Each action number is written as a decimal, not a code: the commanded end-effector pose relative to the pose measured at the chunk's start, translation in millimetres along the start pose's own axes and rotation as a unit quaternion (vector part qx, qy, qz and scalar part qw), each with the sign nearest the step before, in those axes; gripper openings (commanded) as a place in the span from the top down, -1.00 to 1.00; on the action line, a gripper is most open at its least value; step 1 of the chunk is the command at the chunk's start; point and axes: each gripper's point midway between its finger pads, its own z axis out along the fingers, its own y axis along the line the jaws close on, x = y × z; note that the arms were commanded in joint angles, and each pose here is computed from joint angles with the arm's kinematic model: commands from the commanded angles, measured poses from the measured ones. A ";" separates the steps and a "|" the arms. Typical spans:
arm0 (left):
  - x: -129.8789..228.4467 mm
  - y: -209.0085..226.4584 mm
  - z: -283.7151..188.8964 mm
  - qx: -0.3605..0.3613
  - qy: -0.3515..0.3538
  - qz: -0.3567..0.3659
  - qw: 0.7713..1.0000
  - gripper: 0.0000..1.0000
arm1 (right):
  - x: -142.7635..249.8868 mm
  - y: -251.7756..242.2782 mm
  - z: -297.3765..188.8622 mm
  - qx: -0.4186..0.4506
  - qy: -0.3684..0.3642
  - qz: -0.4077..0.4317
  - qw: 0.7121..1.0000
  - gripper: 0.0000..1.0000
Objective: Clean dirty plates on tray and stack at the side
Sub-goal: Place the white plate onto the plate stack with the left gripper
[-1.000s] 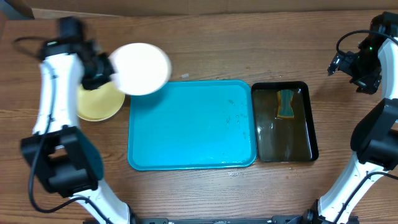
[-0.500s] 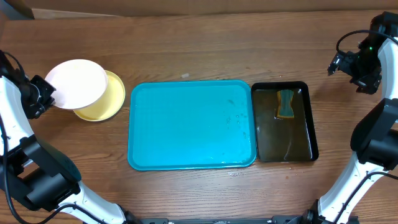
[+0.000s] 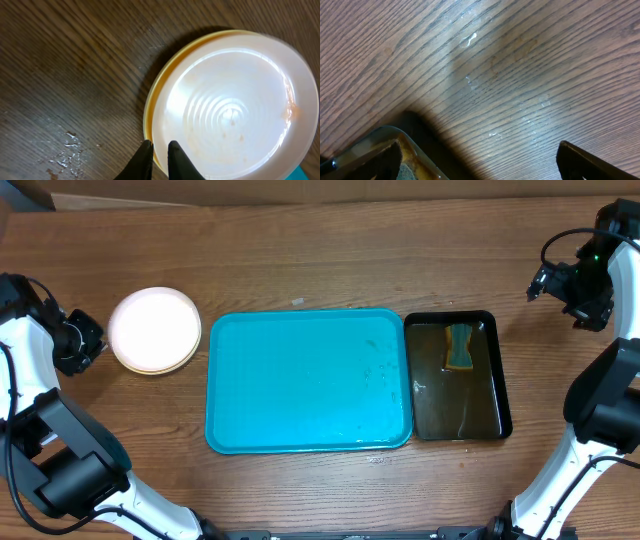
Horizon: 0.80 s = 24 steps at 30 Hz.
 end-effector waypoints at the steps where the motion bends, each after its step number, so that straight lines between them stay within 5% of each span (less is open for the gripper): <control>1: 8.5 -8.3 7.9 0.022 0.017 -0.003 1.000 0.54 | -5.4 -0.2 -10.0 -0.004 -0.016 0.003 1.000 -1.00; 6: 15.0 -21.2 6.7 0.060 0.032 0.022 0.997 -0.30 | -5.4 -0.2 -10.0 -0.004 -0.016 0.003 1.000 -1.00; 10: 34.0 -61.7 0.0 0.160 0.060 0.107 0.979 -0.57 | -5.4 -0.2 -10.0 -0.004 -0.016 0.003 1.000 -1.00; 15: 49.8 -84.0 2.7 0.167 0.074 0.141 0.973 -0.95 | -5.4 -0.2 -10.0 -0.004 -0.016 0.003 1.000 -1.00; 24: 66.4 -99.9 11.0 0.130 0.079 0.182 0.971 -1.00 | -5.4 -0.2 -10.0 -0.004 -0.016 0.003 1.000 -1.00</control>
